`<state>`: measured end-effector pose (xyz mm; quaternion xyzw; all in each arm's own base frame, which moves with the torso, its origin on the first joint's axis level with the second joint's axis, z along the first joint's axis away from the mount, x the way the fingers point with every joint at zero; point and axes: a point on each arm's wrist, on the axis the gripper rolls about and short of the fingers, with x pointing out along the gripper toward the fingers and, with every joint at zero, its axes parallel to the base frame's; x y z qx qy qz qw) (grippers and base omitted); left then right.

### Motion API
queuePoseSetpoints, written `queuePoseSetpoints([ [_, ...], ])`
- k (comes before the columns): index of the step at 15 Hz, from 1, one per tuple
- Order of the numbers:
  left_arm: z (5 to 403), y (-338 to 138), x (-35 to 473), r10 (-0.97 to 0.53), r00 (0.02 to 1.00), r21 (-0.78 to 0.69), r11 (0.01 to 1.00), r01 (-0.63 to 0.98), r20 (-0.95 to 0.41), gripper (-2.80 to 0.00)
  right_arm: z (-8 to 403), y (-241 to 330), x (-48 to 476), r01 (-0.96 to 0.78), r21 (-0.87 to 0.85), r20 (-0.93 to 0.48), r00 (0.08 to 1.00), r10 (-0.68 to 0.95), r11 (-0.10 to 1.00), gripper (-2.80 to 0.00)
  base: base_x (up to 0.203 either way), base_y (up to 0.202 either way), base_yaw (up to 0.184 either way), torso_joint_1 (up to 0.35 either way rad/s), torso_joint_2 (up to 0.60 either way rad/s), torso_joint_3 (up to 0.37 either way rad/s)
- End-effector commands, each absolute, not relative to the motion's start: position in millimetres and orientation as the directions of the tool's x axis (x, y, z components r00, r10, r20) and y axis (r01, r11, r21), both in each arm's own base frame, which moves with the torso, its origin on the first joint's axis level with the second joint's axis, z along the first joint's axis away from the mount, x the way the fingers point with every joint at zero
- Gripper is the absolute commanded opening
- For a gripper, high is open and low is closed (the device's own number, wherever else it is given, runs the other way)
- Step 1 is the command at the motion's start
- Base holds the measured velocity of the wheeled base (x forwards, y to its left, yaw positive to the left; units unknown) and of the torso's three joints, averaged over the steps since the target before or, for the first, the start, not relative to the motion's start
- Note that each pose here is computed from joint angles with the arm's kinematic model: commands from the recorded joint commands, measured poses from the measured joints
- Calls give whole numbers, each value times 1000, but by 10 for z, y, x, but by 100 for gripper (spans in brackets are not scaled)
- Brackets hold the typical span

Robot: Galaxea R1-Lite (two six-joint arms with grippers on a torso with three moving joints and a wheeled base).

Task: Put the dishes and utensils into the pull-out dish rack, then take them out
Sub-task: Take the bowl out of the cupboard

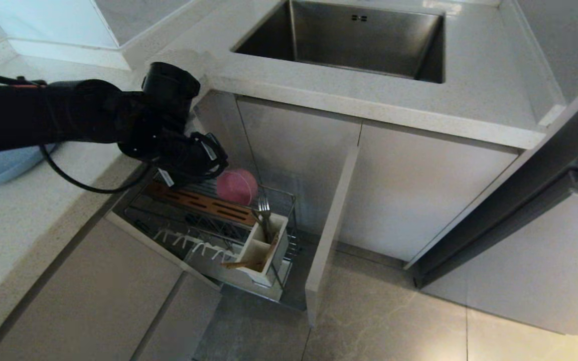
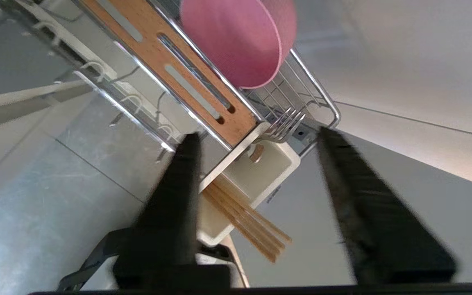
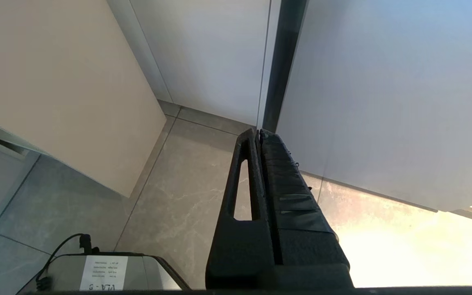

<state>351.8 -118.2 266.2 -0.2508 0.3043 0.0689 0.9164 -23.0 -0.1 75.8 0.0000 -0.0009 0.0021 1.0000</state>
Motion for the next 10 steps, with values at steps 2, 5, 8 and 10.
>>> queuePoseSetpoints([
  [2, 2449, -1243, 3709, -18, 789, -407, 864, -297, -614, 0, 758, -1, -229, -5, 0, 0, 1000, 5, 1000, -280, 0, 0, 0, 0, 0, 0],
  [5, 2306, -1291, 3887, -15, 787, -404, 864, -300, -617, 0, 759, -1, -229, -5, 0, 1, 1000, 5, 1000, -280, 0, 0, 0, 0, 0, 0],
  [8, 2176, -1292, 4103, -11, 810, -417, 861, -290, -586, 0, 759, -1, -229, -5, 0, 2, 1000, 5, 1000, -280, 0, 0, 0, 0, 0, 0],
  [10, 2151, -1275, 4189, -5, 819, -418, 862, -287, -574, 0, 758, -1, -229, -5, 0, 0, 1000, 5, 1000, -280, 0, 0, 0, 0, 0, 0],
])
